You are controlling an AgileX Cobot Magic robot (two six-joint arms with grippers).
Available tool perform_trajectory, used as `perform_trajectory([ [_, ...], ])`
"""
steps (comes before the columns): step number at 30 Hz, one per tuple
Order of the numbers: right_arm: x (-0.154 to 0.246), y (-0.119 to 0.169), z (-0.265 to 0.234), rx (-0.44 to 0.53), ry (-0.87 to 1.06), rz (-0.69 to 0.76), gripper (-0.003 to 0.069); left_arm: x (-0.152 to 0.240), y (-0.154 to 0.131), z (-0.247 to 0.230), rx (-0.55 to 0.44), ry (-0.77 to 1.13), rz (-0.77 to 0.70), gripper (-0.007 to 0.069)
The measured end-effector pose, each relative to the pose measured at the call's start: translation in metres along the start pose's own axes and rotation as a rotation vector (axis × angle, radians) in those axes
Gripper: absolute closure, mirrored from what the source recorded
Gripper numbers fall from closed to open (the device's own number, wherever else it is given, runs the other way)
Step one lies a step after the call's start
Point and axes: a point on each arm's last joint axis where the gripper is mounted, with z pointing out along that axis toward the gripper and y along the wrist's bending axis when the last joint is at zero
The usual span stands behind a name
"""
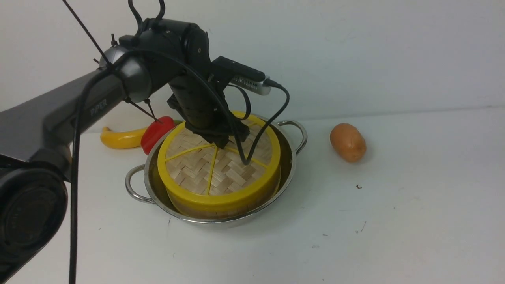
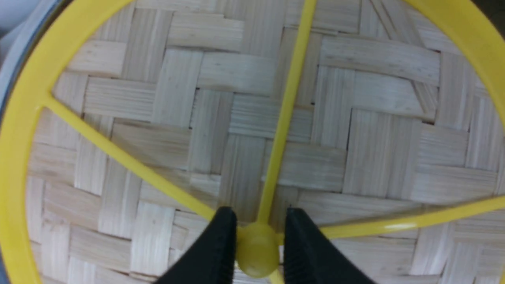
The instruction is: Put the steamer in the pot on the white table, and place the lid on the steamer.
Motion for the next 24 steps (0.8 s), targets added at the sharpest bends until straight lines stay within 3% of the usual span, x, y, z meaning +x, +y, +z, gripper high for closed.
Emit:
perform_trajectory([
  [5,0.000,0.000,0.000,0.000,0.000,0.000,0.0641,-0.001,0.001,-0.011,-0.007,-0.022,0.003,0.0225],
  [8,0.000,0.000,0.000,0.000,0.000,0.000,0.0641,-0.002,0.001,-0.027,-0.015,-0.057,0.003,0.0159],
  [9,0.000,0.000,0.000,0.000,0.000,0.000,0.0641,-0.003,0.001,-0.054,-0.026,-0.120,0.002,0.0111],
  [12,0.000,0.000,0.000,0.003,0.000,-0.003,0.0641,-0.003,0.002,-0.086,-0.038,-0.187,0.002,0.0102],
  [15,0.001,-0.002,-0.003,0.025,-0.013,-0.015,0.0641,0.010,0.000,-0.167,-0.064,-0.342,0.000,0.0230],
  [18,0.004,-0.006,-0.015,0.070,-0.097,-0.045,0.0641,0.041,-0.005,-0.227,-0.082,-0.444,0.005,0.0474],
  [20,0.009,-0.009,-0.024,0.120,-0.196,-0.072,0.0641,0.073,-0.011,-0.264,-0.103,-0.538,0.026,0.0596],
  [24,0.036,-0.015,-0.029,0.194,-0.353,-0.097,0.0641,0.135,-0.024,-0.271,-0.107,-0.677,0.048,0.0646],
])
